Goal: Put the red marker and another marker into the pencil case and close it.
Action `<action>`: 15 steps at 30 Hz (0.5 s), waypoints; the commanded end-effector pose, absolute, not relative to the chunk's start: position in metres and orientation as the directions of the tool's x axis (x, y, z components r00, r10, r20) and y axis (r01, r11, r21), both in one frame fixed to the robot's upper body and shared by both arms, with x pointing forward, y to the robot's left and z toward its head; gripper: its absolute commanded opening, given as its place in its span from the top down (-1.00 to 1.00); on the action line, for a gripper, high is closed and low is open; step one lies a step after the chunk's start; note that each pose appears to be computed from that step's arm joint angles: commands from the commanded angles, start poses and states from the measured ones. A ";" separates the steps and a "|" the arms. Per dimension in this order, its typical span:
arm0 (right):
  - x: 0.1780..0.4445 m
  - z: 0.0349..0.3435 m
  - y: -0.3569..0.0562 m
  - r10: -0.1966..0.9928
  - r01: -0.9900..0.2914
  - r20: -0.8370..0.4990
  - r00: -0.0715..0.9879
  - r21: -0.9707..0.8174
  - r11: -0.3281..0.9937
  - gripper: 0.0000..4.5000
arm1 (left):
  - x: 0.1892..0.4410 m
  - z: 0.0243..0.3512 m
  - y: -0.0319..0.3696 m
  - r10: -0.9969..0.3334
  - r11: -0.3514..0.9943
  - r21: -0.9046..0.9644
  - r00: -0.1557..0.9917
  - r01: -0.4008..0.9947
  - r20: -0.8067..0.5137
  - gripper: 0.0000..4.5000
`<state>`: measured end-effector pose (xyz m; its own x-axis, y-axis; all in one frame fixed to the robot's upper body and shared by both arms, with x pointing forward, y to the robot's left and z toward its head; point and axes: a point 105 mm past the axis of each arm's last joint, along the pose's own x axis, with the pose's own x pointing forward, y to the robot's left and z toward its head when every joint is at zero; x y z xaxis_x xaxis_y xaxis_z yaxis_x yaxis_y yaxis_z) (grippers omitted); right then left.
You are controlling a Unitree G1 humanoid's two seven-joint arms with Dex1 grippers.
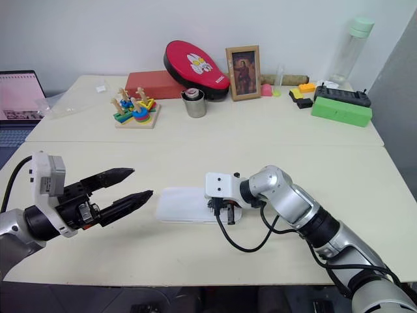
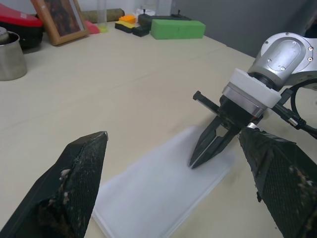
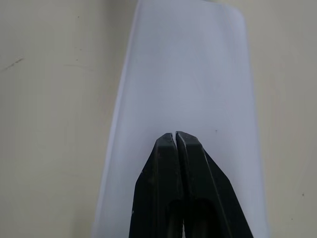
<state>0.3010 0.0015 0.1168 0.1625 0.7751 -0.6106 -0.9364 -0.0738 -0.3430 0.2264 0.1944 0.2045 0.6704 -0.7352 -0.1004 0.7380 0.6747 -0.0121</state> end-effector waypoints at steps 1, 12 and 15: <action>0.307 0.118 -0.005 0.793 -0.958 -0.582 0.182 -0.288 0.008 0.98 | 0.230 0.204 0.193 -0.728 0.678 0.020 0.676 0.734 -0.119 -1.00; 0.358 0.187 -0.096 0.829 -0.869 -0.259 0.495 -0.165 0.467 0.26 | 0.296 0.178 0.242 -0.404 0.900 0.111 0.902 0.421 -0.151 -1.00; 0.357 0.188 -0.121 0.800 -0.839 -0.253 0.544 -0.154 0.522 -0.07 | 0.306 0.180 0.261 -0.351 0.919 0.136 0.925 0.370 -0.144 -1.00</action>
<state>0.3607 -0.1091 0.1793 0.5210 0.8029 -0.2899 -0.8532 0.5000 -0.1485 0.2998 0.2499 0.1648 0.9041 -0.3823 -0.1908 0.4018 0.9127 0.0751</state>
